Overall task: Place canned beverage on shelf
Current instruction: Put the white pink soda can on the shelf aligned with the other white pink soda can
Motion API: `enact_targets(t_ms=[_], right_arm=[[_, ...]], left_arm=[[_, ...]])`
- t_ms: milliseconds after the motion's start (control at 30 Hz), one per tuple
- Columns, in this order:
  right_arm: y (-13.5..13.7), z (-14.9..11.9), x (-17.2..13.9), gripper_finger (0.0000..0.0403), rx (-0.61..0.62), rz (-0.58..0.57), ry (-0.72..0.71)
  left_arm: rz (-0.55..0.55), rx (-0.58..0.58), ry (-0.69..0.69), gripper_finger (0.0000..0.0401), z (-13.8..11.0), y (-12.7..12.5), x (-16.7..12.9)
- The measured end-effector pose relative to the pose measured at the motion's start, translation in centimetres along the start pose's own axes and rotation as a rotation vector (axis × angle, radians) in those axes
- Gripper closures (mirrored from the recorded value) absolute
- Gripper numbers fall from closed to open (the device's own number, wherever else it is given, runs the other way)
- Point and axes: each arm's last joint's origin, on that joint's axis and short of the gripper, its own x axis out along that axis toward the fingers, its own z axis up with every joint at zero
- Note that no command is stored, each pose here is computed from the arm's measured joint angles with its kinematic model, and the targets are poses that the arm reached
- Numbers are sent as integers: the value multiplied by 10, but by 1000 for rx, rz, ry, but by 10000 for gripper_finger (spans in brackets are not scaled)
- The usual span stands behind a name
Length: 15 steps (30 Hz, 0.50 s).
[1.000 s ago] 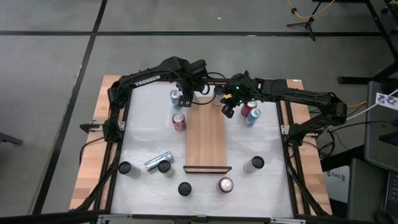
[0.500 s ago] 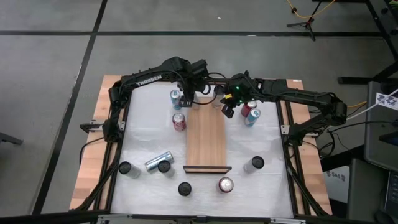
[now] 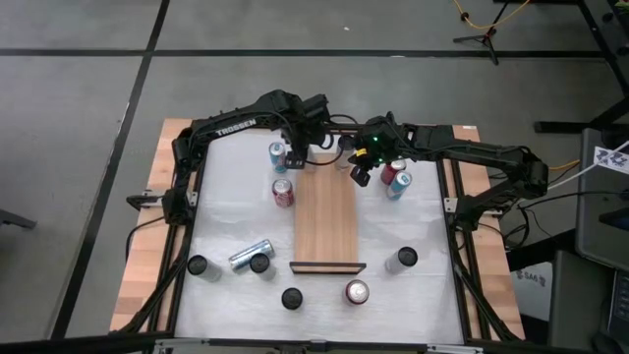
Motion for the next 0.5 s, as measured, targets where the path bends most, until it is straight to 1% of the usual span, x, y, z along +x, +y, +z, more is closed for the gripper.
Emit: enact_targets(t_ms=[500], right_arm=[[0, 0, 0, 402, 0, 0, 0]], left_arm=[[5, -1, -5, 142, 1, 0, 0]])
